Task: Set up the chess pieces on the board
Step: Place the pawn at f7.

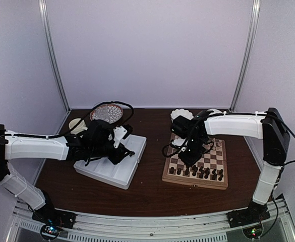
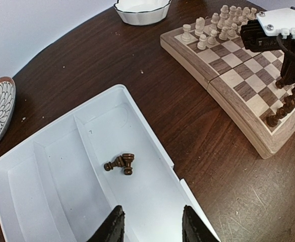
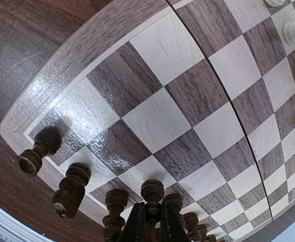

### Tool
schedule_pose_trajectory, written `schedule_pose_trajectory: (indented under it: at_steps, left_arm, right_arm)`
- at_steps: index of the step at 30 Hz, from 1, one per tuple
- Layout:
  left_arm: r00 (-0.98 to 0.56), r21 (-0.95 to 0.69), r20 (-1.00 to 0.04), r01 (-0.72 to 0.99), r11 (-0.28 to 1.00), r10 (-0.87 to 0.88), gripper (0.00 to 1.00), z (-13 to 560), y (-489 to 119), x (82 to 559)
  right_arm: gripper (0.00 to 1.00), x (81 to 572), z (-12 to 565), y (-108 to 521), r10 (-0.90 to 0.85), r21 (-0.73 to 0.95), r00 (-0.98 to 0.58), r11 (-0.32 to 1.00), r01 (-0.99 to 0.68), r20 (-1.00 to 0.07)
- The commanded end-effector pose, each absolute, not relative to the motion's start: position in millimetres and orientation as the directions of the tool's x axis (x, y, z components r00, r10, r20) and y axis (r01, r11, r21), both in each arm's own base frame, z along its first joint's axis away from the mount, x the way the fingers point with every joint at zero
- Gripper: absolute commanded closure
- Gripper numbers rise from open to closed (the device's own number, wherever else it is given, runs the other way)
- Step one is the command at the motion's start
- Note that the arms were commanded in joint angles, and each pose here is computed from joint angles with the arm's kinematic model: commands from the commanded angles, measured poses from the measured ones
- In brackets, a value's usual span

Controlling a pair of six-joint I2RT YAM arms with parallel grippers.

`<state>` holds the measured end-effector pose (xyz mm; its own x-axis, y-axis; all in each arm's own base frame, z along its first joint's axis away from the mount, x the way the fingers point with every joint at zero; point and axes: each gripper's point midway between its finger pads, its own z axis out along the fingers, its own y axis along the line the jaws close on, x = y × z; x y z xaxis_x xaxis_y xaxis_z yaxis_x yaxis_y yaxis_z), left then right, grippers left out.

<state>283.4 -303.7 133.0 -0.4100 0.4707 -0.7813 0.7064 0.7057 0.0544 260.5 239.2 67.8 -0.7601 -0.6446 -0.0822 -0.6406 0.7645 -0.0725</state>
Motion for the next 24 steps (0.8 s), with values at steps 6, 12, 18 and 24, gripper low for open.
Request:
schedule_pose_trajectory:
  at_steps: [6,12,18,24]
  left_arm:
    - [-0.407,0.034,-0.799,0.705,0.709,0.443,0.61,142.6,-311.2,289.9]
    - [-0.411,0.032,-0.796,0.705,0.709,0.445,0.61,141.4,-311.6,289.9]
    - [-0.413,0.034,-0.794,0.703,0.710,0.446,0.61,140.8,-311.9,290.8]
    - [-0.416,0.039,-0.794,0.693,0.720,0.444,0.61,140.0,-310.2,292.8]
  right_arm:
    - [0.92,266.1,67.9,246.2,-0.641,-0.076,-0.761,0.767,-0.637,-0.099]
    - [0.79,269.4,72.0,245.5,-0.629,-0.088,-0.768,0.778,-0.623,-0.119]
    - [0.76,272.6,80.5,245.0,-0.618,-0.093,-0.771,0.786,-0.612,-0.152]
    - [0.76,286.9,108.1,241.5,-0.588,-0.146,-0.765,0.808,-0.571,-0.262]
